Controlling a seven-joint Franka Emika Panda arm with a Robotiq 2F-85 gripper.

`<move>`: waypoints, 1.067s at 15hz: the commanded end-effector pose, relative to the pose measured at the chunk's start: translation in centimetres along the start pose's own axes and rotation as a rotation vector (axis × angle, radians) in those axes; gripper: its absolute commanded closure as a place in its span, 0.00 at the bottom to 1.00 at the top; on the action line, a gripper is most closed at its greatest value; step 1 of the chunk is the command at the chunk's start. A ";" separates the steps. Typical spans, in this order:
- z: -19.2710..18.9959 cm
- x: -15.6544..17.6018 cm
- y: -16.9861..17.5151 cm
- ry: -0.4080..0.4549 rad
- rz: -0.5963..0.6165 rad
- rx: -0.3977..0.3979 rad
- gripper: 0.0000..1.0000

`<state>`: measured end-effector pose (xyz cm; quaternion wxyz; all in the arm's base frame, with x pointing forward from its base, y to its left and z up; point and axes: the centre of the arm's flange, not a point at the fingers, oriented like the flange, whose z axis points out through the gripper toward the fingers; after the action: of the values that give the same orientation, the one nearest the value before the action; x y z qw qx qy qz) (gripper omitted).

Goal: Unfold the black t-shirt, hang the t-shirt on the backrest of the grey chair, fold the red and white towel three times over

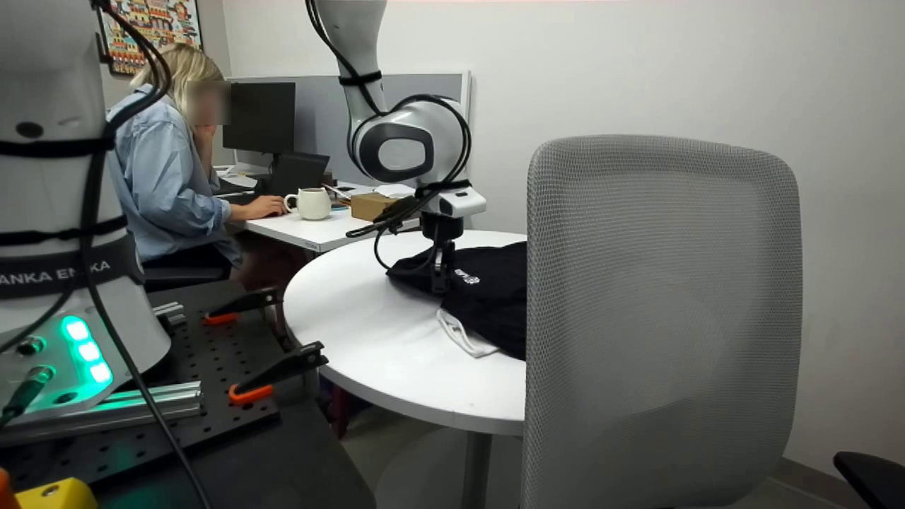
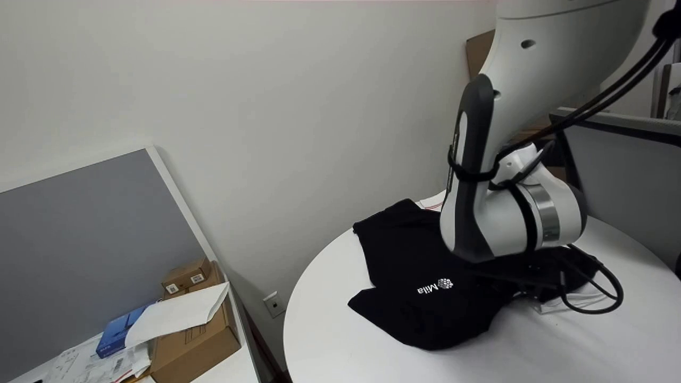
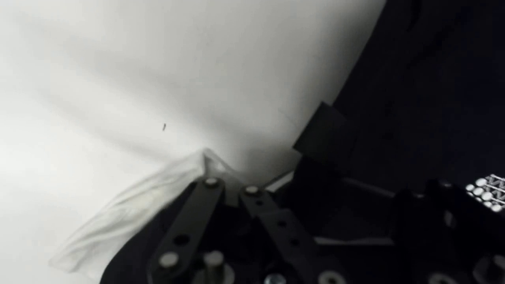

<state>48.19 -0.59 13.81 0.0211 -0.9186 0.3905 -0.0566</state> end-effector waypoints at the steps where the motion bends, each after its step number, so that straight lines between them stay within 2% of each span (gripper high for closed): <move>1: -8.1 1.6 1.2 -0.026 -0.044 0.070 1.00; 7: -20.7 5.2 3.3 -0.049 -0.130 0.145 1.00; 11: -29.6 6.5 4.3 -0.111 -0.218 0.114 1.00; 13: -34.0 6.9 4.6 -0.109 -0.247 0.102 1.00; 16: -41.6 8.1 4.7 -0.058 -0.263 0.102 1.00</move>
<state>45.12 -8.62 48.10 0.0822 -0.9559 0.2796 -0.0368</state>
